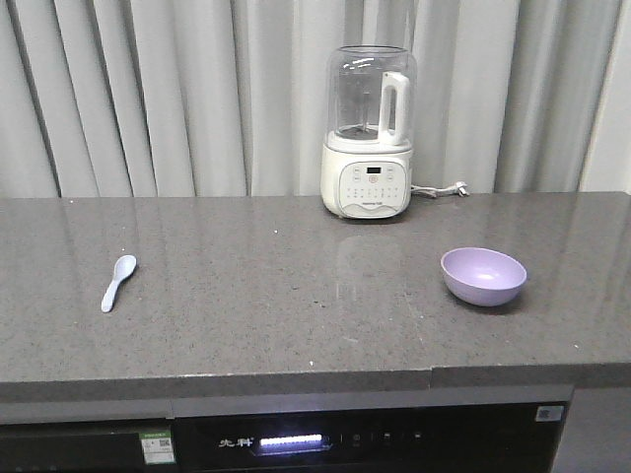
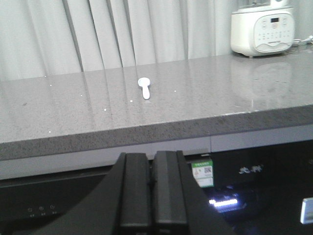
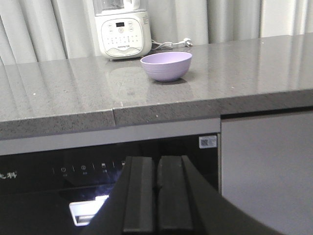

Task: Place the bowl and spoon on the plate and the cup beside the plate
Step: 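Drive the base toward the white spoon and lavender bowl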

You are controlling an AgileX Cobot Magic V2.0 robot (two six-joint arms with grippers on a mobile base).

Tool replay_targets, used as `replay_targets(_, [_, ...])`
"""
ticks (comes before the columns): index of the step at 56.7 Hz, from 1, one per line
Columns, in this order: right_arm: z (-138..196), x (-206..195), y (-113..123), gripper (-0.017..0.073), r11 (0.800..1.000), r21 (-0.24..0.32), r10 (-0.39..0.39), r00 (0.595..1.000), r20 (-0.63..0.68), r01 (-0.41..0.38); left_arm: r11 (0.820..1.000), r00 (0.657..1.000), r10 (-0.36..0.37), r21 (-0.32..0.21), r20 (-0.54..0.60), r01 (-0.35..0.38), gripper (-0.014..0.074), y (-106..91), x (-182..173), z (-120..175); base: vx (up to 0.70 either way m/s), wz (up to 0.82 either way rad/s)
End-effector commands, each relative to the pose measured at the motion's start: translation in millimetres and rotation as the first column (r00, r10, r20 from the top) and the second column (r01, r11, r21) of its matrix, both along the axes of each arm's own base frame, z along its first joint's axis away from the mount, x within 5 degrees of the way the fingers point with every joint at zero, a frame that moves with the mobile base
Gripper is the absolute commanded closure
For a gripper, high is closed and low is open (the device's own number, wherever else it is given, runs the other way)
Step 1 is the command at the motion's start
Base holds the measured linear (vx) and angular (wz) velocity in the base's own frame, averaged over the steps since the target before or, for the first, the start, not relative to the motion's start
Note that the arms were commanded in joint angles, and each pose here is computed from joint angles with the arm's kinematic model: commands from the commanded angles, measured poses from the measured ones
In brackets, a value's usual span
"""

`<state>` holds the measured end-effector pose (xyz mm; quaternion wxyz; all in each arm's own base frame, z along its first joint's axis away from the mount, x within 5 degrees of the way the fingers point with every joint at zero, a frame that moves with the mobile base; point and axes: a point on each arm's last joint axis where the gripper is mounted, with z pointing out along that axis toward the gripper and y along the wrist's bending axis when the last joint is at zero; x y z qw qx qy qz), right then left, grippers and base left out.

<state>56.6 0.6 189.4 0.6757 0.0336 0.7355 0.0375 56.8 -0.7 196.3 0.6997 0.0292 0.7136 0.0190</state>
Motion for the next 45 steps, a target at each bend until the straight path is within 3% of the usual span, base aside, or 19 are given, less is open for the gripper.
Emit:
replay_targets(1, [7.1,0.1,-0.5,0.0568,1.000,-0.014,-0.006,0.996,0.088,0.008,1.000,0.993,-0.001,-0.014,0.116,0.002,0.0597,-0.1,-2.8,16.6,0.30,0.12])
replay_targets(45, [7.1,0.1,-0.5,0.0568,1.000,-0.014,-0.006,0.996,0.088,0.008,1.000,0.993,-0.001,-0.014,0.116,0.002,0.0597,-0.1,-2.8,16.6,0.38,0.03])
